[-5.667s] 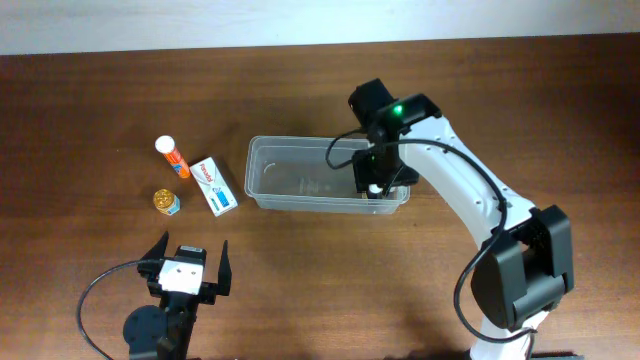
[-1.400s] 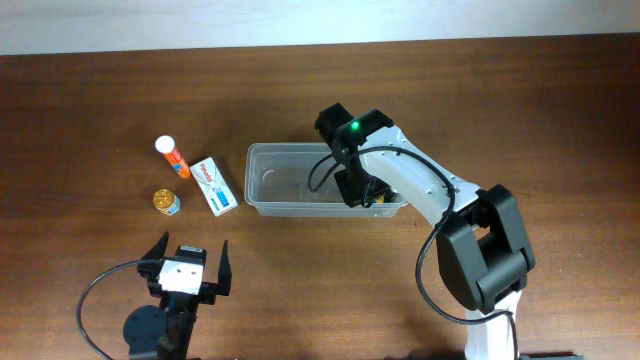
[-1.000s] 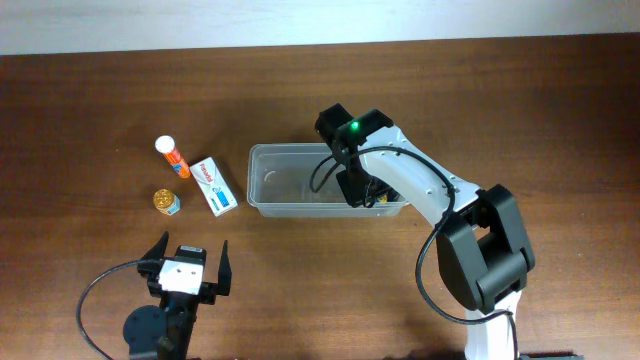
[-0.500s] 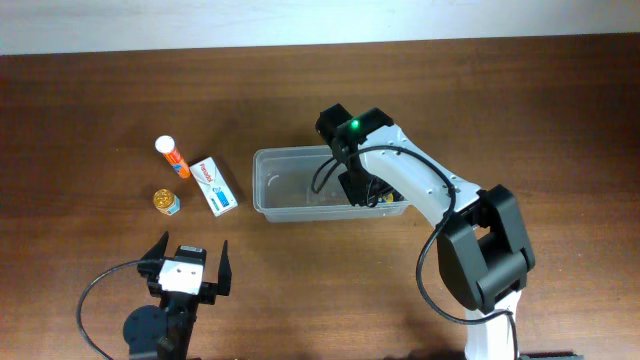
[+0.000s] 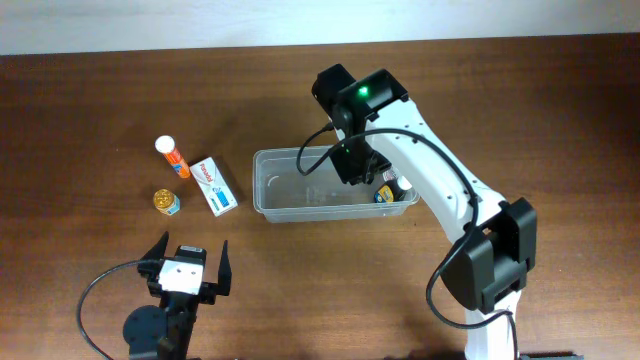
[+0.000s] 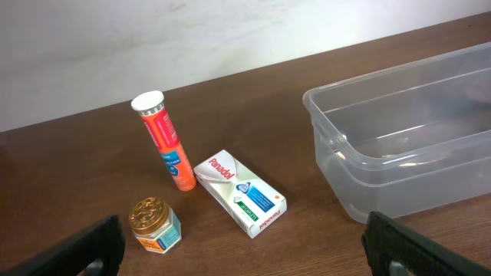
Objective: Pack container
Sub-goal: 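Open right gripper and withdraw it up and right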
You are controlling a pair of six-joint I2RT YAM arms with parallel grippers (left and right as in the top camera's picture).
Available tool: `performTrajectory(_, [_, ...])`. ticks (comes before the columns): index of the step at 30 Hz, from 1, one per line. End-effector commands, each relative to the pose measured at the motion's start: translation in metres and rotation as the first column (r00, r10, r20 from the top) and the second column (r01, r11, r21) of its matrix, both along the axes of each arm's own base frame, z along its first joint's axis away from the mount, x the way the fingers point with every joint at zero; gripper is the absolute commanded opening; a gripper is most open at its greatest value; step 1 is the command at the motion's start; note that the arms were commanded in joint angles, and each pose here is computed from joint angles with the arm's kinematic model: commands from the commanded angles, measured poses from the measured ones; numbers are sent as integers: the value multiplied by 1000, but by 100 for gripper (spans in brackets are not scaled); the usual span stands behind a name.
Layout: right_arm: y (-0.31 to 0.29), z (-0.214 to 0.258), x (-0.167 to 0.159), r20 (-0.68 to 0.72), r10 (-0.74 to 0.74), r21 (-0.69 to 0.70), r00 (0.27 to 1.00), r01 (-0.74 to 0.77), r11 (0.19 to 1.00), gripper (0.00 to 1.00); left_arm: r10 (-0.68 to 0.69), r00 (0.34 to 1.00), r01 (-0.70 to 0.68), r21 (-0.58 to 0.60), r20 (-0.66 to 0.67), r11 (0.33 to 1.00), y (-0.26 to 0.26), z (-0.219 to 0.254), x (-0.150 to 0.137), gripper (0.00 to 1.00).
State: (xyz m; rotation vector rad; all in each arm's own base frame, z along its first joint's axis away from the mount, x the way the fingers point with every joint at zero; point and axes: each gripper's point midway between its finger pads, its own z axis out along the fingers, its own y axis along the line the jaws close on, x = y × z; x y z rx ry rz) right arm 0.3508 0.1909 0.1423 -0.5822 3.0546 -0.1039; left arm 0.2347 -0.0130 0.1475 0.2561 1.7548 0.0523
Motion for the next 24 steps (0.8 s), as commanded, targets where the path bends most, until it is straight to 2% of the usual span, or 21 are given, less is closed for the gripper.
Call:
performTrajectory(1, [-3,6,3,1,-19,20,1000,19,1000,32,10,1000,-10,-4,1,1000,2,-1,0,99])
performTrajectory(9, [-18,13,0,-32,-70,41,997,72,997,31,10,1000,-10,-4,1,1000,2,-1,0,99])
performTrajectory(16, [-35,66,4,64,-100,95,993,93,991,33,10,1000,-10,-5,1,1000,2,-1,0,100])
performTrajectory(18, [-48,90,9,119,-136,126,984,121,985,38,10,1000,-10,-5,1,1000,2,-1,0,99])
performTrajectory(22, [-87,129,22,218,-268,190,939,228,955,63,10,1000,-10,-5,1,1000,2,-1,0,99])
performTrajectory(24, [-112,141,28,242,-356,222,902,306,926,72,10,1000,-10,-5,1,1000,2,-1,0,99])
